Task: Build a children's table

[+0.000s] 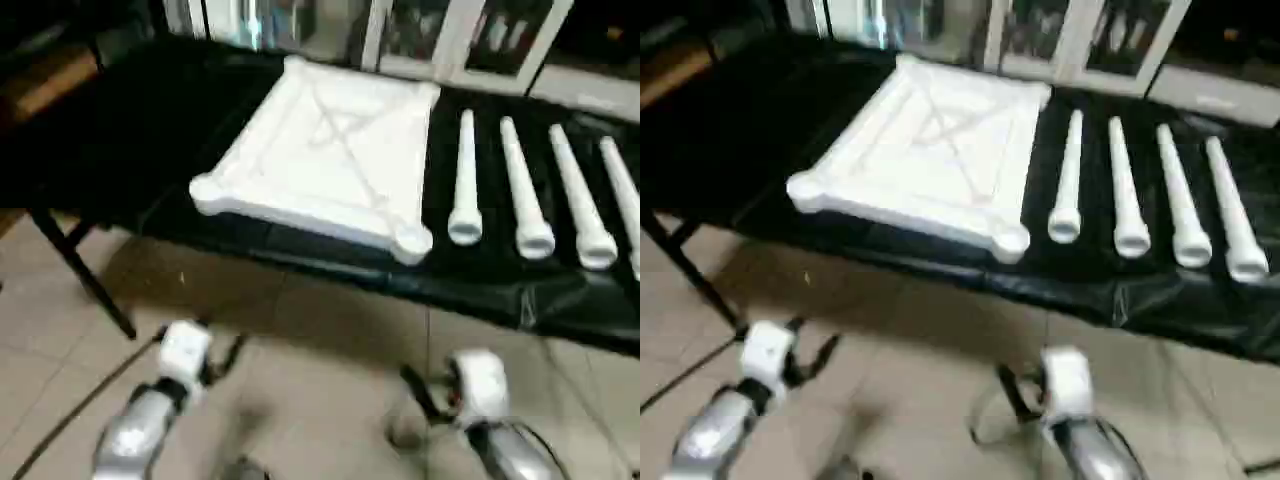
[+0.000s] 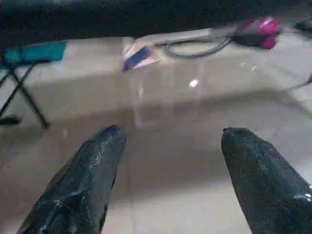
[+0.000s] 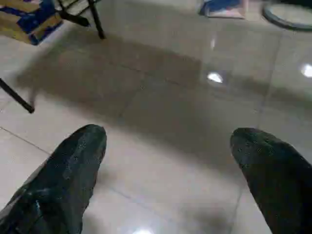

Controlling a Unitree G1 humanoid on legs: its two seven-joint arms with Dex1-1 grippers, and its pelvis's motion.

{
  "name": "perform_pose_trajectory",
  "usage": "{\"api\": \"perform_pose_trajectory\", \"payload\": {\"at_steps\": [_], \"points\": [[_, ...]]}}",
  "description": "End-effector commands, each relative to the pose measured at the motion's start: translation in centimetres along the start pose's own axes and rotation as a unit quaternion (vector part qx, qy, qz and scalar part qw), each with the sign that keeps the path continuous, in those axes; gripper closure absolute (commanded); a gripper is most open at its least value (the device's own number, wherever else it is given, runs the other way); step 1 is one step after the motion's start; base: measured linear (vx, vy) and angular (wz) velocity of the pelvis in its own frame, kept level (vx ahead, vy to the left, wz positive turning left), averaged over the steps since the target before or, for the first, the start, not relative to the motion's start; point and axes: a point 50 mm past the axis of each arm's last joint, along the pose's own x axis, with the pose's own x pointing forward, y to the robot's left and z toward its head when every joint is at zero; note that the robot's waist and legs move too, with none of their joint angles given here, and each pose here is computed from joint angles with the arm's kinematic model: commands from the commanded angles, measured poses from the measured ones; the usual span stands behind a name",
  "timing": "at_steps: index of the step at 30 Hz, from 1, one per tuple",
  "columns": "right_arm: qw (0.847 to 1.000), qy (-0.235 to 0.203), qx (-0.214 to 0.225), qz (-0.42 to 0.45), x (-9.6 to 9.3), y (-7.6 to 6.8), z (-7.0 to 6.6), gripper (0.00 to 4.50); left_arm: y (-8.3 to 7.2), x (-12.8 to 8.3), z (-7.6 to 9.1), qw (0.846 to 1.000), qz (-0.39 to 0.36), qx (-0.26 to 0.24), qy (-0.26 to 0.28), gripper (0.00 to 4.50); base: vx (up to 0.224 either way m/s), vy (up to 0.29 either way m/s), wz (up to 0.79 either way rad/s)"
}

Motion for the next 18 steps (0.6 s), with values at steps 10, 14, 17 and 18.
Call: {"api": "perform_pose_trajectory", "payload": {"at_steps": [10, 14, 17, 18], "points": [[0.991, -0.130, -0.022, -0.001, -5.2, 2.4, 6.5, 0.08, -0.6, -2.9, 5.3, 0.996, 0.045, -0.013, -0.071, 0.94, -0.035, 0.017, -0.02], [0.977, -0.210, -0.023, -0.016, -4.4, 1.9, 12.0, 0.08, 0.8, -2.2, 8.5, 0.992, 0.069, 0.002, -0.110, 0.94, -0.013, 0.002, -0.03], [0.956, -0.282, -0.028, -0.075, -2.7, 0.5, 17.3, 0.08, 1.1, 0.2, 12.5, 0.985, 0.060, 0.023, -0.162, 0.94, 0.000, 0.000, 0.00], [0.951, -0.295, -0.034, -0.084, -2.4, 0.4, 18.4, 0.08, 1.0, 0.8, 13.5, 0.983, 0.054, 0.027, -0.172, 0.94, 0.000, 0.000, 0.00]]}}
